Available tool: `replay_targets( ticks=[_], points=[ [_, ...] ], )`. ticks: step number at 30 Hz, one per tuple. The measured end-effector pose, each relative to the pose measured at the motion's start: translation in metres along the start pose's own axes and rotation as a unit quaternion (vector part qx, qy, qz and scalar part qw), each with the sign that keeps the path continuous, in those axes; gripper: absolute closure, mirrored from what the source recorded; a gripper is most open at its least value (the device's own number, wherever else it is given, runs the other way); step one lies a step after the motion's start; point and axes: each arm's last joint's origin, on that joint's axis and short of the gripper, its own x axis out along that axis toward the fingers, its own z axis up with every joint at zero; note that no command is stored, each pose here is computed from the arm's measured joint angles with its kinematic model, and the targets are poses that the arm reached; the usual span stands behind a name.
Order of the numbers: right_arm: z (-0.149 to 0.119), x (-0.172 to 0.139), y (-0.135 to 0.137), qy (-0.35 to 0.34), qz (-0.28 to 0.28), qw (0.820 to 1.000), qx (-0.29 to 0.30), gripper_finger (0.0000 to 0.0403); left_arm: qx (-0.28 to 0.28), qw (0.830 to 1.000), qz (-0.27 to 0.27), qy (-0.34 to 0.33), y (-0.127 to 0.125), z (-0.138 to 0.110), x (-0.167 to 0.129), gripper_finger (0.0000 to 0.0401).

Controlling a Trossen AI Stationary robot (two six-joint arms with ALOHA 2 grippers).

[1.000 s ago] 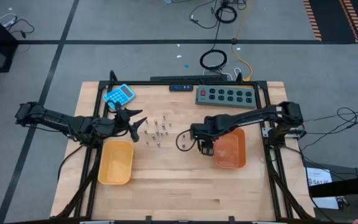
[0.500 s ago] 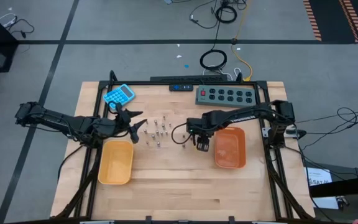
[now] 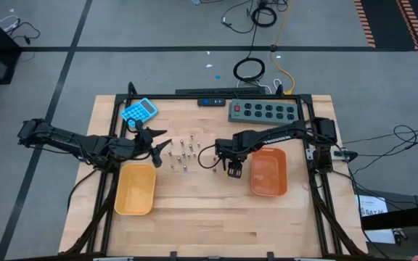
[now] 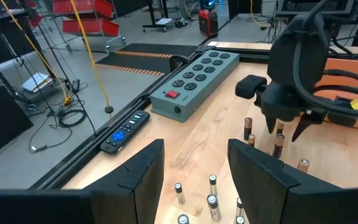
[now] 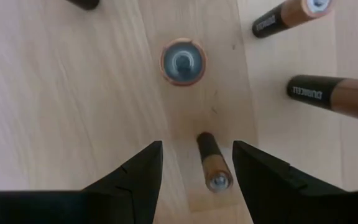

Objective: Sort batteries
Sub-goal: Put the brown battery into the orange bin

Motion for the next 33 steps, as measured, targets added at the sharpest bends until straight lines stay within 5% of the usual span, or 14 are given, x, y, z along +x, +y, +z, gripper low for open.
replay_targets(
  ticks=[8, 19, 23, 33],
  points=[
    [0.003, 0.0, -0.002, -0.012, 0.001, 1.0, 0.003, 0.0255, 0.004, 1.0, 0.001, 0.007, 0.0, -0.002, 0.0, 0.0212],
    [0.001, 0.008, -0.002, 0.01, -0.004, 1.0, -0.008, 0.0383, 0.007, 1.0, 0.001, 0.01, 0.0, -0.002, 0.0, 0.0212],
    [-0.001, 0.005, -0.002, 0.013, -0.004, 1.0, -0.009, 0.0388, 0.004, 1.0, 0.001, 0.009, 0.0, -0.002, 0.0, 0.0212],
    [-0.034, -0.075, 0.009, 0.015, -0.05, 0.999, -0.015, 0.0388, -0.009, 1.0, 0.001, 0.005, 0.0, -0.001, 0.0, 0.0212]
  ],
)
